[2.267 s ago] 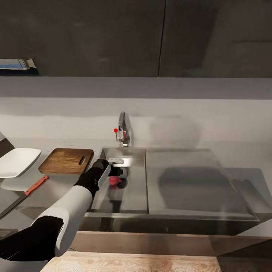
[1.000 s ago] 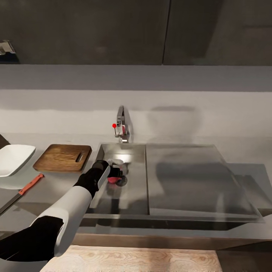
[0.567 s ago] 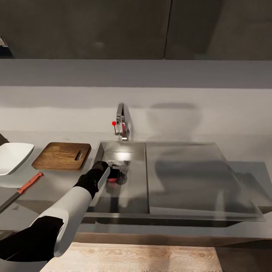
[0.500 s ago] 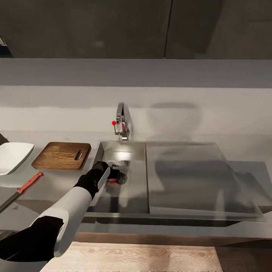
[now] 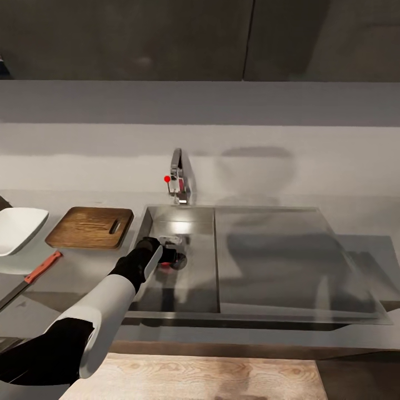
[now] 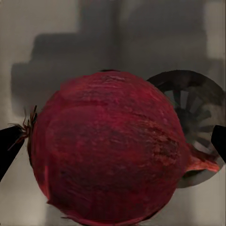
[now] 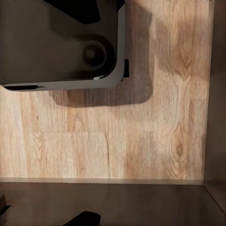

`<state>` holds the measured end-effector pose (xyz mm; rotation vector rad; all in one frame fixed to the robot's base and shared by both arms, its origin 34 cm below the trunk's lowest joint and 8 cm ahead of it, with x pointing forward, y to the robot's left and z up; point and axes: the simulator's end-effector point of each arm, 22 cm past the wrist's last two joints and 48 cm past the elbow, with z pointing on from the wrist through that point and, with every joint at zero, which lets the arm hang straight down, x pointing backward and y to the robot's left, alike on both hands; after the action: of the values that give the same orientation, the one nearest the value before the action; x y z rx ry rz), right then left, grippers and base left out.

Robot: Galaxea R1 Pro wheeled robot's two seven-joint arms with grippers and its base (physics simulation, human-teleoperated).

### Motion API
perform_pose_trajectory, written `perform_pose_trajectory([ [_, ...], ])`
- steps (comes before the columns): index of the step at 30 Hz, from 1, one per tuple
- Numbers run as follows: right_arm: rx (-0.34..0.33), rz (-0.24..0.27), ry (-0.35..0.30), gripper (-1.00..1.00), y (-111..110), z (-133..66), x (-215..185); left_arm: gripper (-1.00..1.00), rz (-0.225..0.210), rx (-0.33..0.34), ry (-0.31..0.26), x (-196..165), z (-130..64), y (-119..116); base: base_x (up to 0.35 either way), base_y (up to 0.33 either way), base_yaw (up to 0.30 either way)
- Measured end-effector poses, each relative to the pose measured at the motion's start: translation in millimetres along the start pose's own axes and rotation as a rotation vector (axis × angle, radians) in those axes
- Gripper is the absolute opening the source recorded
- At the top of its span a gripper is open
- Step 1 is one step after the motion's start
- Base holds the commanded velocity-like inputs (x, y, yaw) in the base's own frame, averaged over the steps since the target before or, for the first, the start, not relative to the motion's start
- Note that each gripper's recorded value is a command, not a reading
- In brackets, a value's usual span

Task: In the kitchen, take the Vidalia onion out of the sink, dice it on the chopping board with the paring knife, put the diced onion into the bowl on the countertop, then place both the paring knife and the chopping board into the sink.

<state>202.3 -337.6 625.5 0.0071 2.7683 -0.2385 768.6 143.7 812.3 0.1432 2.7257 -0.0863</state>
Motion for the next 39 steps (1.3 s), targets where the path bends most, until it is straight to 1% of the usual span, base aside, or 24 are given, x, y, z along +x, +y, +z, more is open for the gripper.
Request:
perform_pose_trajectory([
  [18,0.008,0.007,-0.003,1.00,-2,0.0,-1,-1.00,-0.001,-0.004,-0.003,-1,-0.9,1,0.000,0.000,0.000],
  [28,0.012,0.013,-0.017,1.00,-3,0.6,-6,-1.00,0.000,-0.005,-0.019,-8,-9.1,1,0.000,0.000,0.000],
  [29,0.012,0.013,-0.019,1.00,-3,0.7,-7,-1.00,0.000,-0.004,-0.027,-11,-11.0,1,0.000,0.000,0.000],
  [35,0.012,0.015,-0.028,1.00,-3,1.1,-11,-1.00,-0.002,0.002,-0.182,-74,-50.4,-1,0.000,0.000,0.000],
  [37,0.012,0.016,-0.031,1.00,-3,1.1,-12,-1.00,-0.002,0.004,-0.210,-87,-61.7,-2,0.000,0.000,0.000],
  [39,0.012,0.016,-0.035,1.00,-3,1.3,-13,-1.00,0.000,0.004,-0.217,-93,-70.1,-2,0.000,0.000,0.000],
])
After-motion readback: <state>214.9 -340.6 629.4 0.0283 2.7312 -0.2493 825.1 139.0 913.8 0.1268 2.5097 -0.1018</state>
